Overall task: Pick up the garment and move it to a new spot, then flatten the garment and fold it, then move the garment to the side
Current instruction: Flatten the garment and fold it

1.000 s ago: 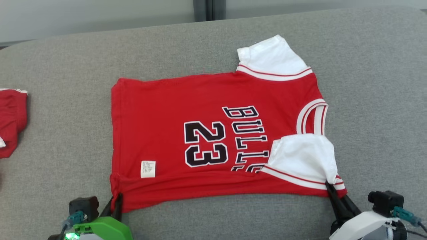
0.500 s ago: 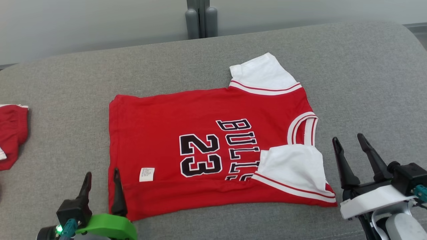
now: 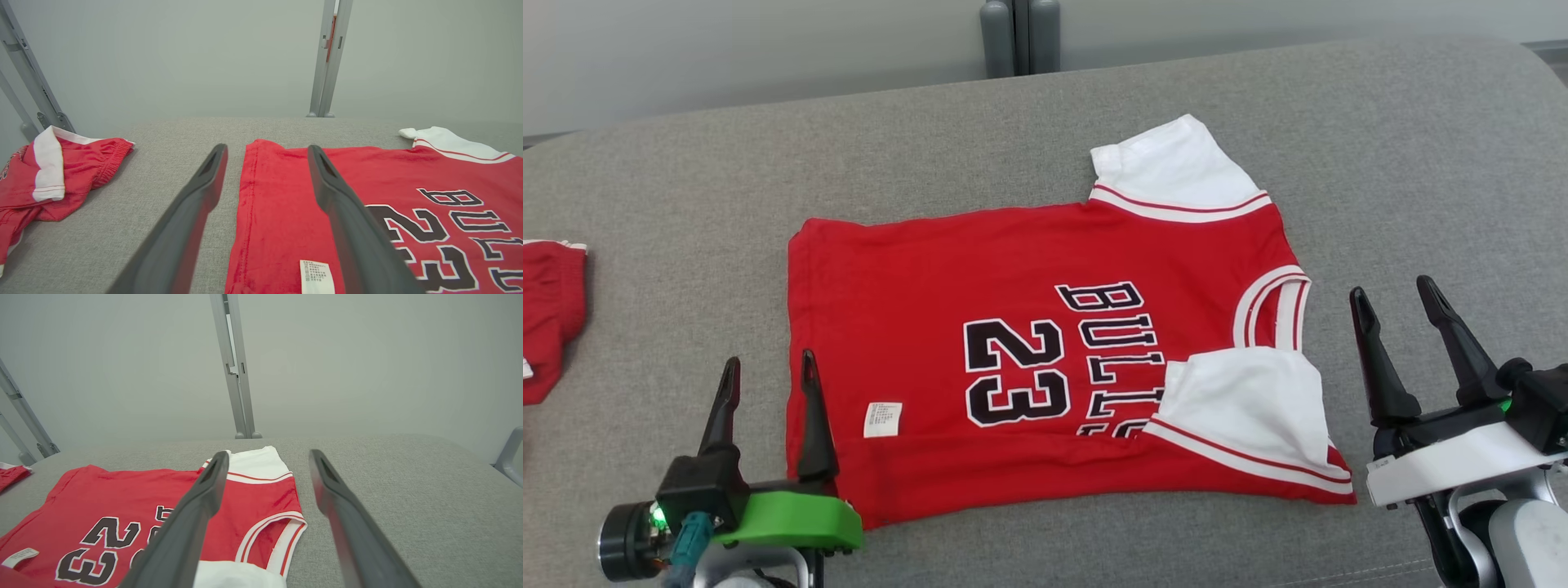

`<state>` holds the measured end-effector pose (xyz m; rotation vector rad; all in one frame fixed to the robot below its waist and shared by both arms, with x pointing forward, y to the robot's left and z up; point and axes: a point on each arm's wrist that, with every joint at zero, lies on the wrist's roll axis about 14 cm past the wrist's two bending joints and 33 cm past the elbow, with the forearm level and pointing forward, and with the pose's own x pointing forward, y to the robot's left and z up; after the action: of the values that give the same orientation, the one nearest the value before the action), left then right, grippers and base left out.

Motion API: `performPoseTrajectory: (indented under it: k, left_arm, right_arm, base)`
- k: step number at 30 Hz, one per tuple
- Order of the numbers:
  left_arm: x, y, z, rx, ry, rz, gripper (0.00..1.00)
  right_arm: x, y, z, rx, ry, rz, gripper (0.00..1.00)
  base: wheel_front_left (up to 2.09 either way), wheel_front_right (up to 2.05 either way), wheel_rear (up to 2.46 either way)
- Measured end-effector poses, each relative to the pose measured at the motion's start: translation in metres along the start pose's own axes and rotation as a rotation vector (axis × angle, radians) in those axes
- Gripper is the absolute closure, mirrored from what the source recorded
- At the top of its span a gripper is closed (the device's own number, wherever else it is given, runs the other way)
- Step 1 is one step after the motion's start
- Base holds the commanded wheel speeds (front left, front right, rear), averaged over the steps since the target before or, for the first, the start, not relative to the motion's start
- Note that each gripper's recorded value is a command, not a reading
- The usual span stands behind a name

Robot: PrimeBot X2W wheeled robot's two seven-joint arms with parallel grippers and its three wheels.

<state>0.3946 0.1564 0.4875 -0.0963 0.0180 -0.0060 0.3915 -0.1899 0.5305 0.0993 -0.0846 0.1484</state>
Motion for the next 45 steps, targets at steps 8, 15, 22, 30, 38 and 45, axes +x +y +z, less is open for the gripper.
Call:
performPoseTrajectory:
  k: [8, 15, 22, 30, 38, 45]
  left_arm:
    - [0.064, -0.007, 0.012, 0.035, 0.023, -0.09, 0.0]
    - [0.124, 0.0, -0.023, 0.051, 0.261, -0.151, 0.0]
    - [0.154, 0.017, -0.077, 0.067, 0.555, -0.156, 0.0]
    - [0.158, 0.024, -0.116, 0.046, 0.75, -0.17, 1.0]
    - [0.159, 0.023, -0.111, 0.044, 0.744, -0.186, 1.0]
    - [0.164, 0.022, -0.101, 0.054, 0.7, -0.196, 1.0]
  right_arm:
    - [0.019, -0.004, -0.006, 0.001, 0.005, 0.005, 0.0]
    - [0.035, -0.005, -0.026, 0.012, 0.037, 0.014, 0.0]
    - [0.042, -0.01, -0.05, 0.025, 0.091, 0.007, 0.0]
    - [0.042, -0.023, -0.068, 0.021, 0.136, -0.014, 0.0]
    - [0.059, -0.044, -0.06, -0.007, 0.117, -0.027, 0.0]
    - [0.096, -0.058, -0.057, -0.006, 0.119, -0.011, 0.0]
  base:
    - [0.0, 0.0, 0.0]
    - [0.0, 0.0, 0.0]
    - [0.0, 0.0, 0.0]
    - [0.0, 0.0, 0.0]
    - [0.0, 0.0, 0.0]
    - [0.0, 0.0, 0.0]
